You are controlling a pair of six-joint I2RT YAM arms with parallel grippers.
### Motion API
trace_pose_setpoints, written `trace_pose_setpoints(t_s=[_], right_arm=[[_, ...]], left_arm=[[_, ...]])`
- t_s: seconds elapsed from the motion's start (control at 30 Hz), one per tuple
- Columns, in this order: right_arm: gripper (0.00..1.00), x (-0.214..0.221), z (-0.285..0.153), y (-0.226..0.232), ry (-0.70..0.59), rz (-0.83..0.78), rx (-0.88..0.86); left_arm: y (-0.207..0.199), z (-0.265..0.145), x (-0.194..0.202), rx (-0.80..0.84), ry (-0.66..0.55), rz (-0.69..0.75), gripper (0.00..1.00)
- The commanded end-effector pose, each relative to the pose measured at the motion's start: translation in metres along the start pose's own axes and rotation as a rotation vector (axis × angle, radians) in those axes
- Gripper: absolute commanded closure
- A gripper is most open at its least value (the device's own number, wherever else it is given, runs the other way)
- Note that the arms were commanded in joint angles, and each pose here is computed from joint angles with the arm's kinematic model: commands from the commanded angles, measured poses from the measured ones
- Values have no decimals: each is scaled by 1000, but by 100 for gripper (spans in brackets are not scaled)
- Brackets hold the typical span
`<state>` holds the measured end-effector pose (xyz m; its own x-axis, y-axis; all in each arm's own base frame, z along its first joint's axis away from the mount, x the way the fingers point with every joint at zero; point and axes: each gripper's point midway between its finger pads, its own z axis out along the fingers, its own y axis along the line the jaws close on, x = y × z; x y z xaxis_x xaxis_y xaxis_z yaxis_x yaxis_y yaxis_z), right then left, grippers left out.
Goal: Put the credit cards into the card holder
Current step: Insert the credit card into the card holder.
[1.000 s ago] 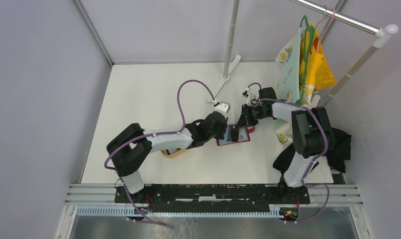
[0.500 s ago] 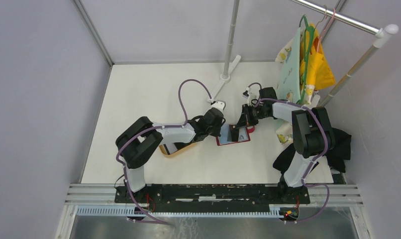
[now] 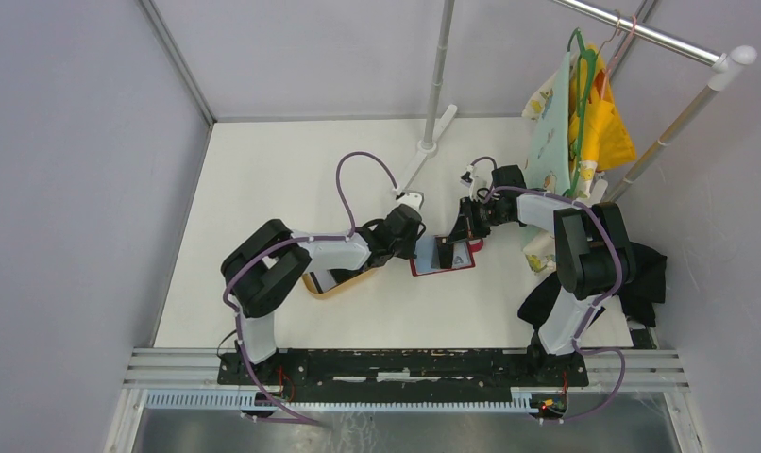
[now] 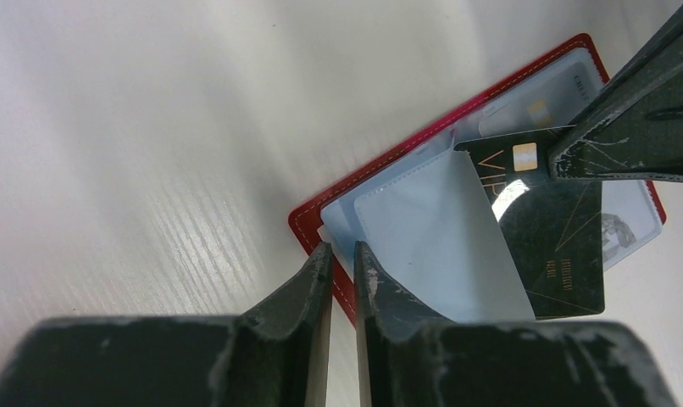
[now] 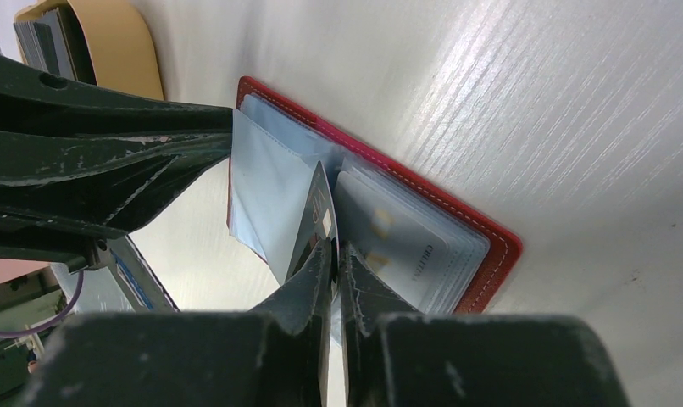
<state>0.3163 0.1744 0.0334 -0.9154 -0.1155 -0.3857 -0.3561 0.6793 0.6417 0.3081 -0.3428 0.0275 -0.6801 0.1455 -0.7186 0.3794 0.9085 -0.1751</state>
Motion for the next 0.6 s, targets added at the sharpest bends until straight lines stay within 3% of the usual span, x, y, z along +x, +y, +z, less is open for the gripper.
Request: trace_pose_setpoints(t_s=[0.0,0.23,0.57], right_arm=[[92,-15,-8,4,-38,-34,11],[93,-10,-1,10,-34,-6,-56],[94,-4,5,0,-13,-2,-40]], left_arm=[[2,4,0,-15,-13,-37,79],[2,-2,-1,-11,-14,-45,79],[-24,-38,-22,135,-66,-86,77]])
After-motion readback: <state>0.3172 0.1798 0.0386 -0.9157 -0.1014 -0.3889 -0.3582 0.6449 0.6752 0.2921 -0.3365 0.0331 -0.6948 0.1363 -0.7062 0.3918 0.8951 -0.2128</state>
